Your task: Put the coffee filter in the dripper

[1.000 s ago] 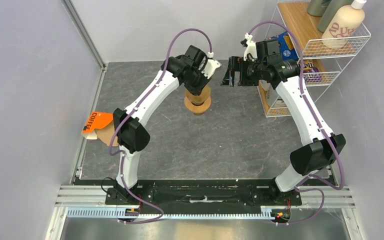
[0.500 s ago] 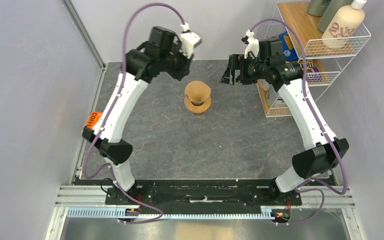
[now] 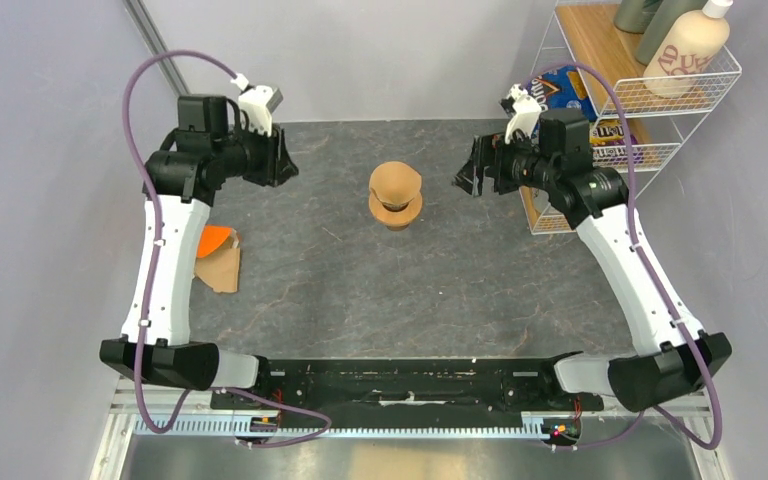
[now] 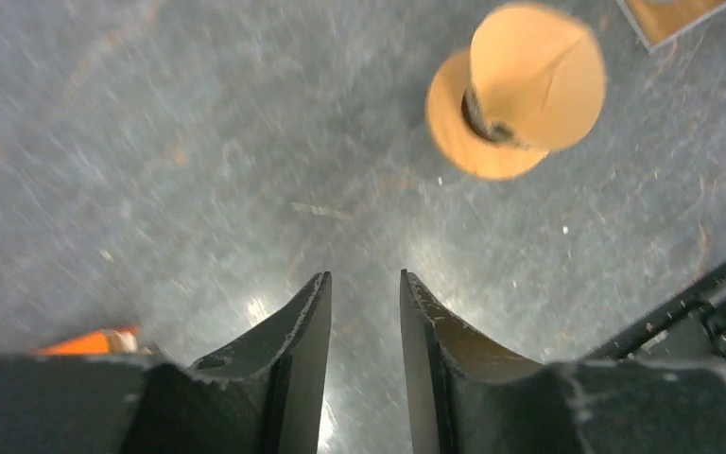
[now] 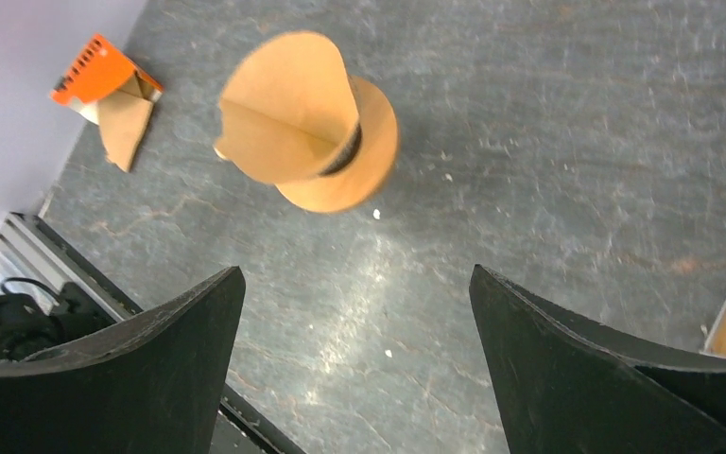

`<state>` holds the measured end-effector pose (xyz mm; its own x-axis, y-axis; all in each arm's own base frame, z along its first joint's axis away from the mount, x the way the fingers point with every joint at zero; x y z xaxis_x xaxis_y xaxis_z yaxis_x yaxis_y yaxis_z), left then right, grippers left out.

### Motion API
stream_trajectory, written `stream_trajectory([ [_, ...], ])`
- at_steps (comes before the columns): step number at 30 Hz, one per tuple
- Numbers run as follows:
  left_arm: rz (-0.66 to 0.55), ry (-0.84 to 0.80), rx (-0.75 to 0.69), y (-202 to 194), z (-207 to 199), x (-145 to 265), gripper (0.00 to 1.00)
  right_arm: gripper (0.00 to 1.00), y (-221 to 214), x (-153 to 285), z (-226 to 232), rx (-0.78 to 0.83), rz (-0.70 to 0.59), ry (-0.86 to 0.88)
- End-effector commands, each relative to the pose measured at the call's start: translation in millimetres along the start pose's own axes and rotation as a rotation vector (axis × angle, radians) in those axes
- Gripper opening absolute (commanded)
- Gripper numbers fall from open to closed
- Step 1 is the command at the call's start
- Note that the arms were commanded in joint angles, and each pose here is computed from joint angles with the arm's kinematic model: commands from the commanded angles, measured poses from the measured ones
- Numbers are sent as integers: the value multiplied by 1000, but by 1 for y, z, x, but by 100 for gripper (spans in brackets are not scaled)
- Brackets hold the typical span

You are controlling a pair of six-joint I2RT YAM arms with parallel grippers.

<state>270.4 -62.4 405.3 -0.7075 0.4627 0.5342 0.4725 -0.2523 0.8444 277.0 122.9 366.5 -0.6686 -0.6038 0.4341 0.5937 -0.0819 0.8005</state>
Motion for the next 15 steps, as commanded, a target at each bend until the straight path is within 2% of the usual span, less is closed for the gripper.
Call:
stream_trajectory([
  [1, 61, -58, 101, -37, 3, -16, 46, 97, -14, 9, -10, 60, -51, -69],
  [4, 111, -59, 119, -55, 5, -27, 73, 97, -31, 9, -17, 61, -33, -94],
  [5, 129, -60, 130, -61, 6, -32, 86, 97, -37, 8, -20, 61, -24, -102],
  [11, 241, -34, 143, -92, 16, -60, 90, 97, -67, 6, -36, 84, -9, -167],
  [15, 285, 68, 151, -107, 24, -73, 91, 97, -83, 2, -45, 85, 3, -200],
])
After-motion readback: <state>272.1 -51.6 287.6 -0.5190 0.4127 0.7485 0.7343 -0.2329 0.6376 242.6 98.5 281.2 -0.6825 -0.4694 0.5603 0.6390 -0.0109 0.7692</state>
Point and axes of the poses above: each gripper's point midway between its finger pads, its own x axis back along the fingers, its own z axis along the line the jaws close on, y = z × x, the point moved 9 cm from there along x, back along the fingers, and after that the axes turned 5 degrees about -x, right-handed, at the moved point
